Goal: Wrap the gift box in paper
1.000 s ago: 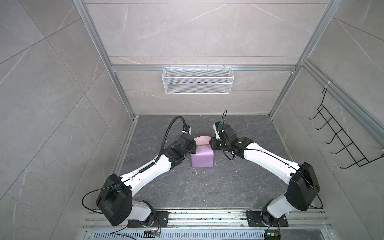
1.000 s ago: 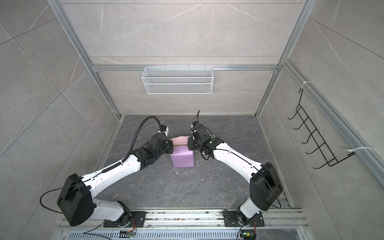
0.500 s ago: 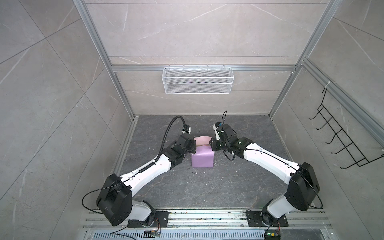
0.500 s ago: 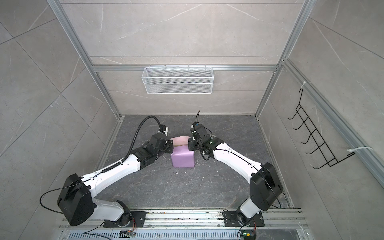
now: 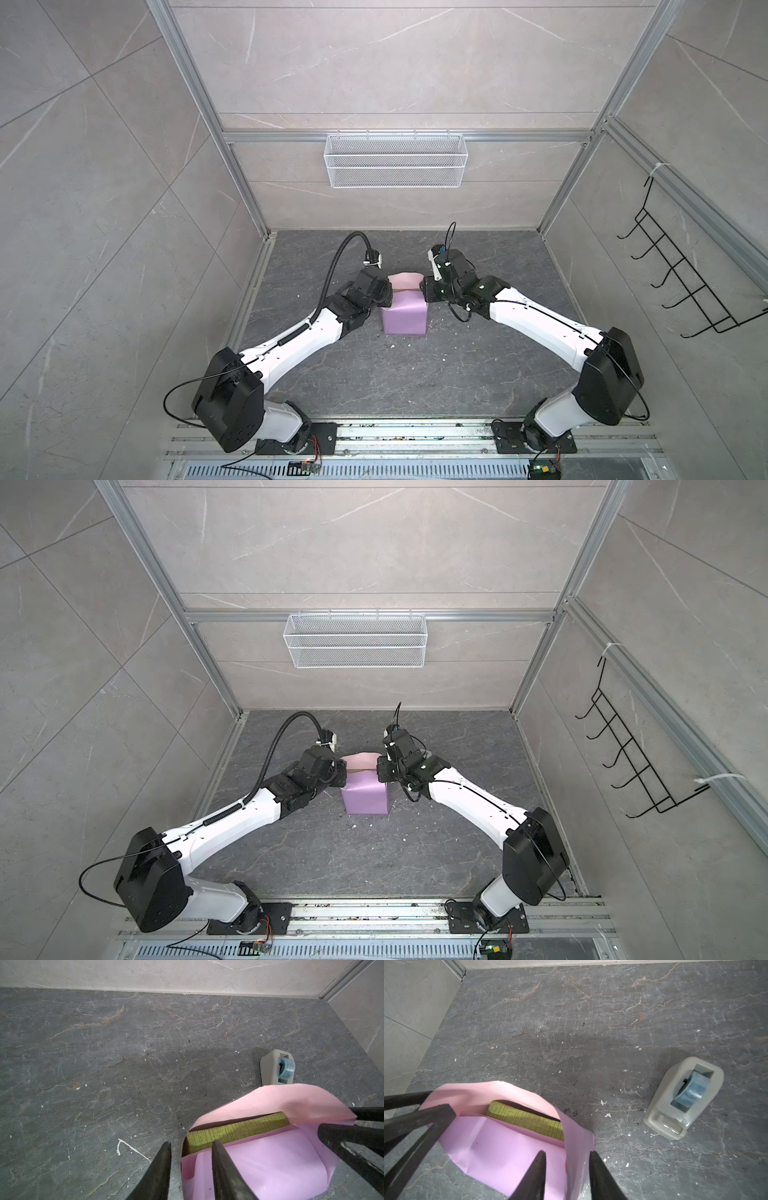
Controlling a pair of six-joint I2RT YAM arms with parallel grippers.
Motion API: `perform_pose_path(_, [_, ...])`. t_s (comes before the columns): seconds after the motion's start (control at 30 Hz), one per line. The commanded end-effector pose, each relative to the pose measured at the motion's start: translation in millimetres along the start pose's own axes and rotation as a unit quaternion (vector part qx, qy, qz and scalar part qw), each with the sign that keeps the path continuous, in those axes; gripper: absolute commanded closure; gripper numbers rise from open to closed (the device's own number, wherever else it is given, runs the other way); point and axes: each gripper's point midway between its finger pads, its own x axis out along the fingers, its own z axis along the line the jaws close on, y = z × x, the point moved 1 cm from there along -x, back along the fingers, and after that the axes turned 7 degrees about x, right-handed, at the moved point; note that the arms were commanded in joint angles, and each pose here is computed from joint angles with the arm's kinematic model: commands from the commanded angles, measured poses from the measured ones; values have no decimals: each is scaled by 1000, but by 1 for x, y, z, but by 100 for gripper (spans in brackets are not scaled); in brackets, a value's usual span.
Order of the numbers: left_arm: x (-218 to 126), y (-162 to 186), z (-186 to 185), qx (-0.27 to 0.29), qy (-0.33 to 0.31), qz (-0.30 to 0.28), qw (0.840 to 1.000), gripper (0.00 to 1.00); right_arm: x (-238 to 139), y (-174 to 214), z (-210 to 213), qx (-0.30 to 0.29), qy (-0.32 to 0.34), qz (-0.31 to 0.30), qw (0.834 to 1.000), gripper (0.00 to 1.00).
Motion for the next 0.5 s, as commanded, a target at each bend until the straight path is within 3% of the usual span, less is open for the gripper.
perform_pose_path(0.0, [-8, -6, 4, -13, 4, -11, 1000, 60, -6, -2, 0, -5, -3, -10, 1000, 62])
perform_pose_path(0.2, [2, 4, 5, -17, 7, 8, 1000, 64, -7, -2, 0, -5, -3, -11, 1000, 61])
perform_pose_path(0.47, [5, 1, 2, -13, 12, 5, 1000, 88, -8, -2, -1, -6, -1, -11, 1000, 61])
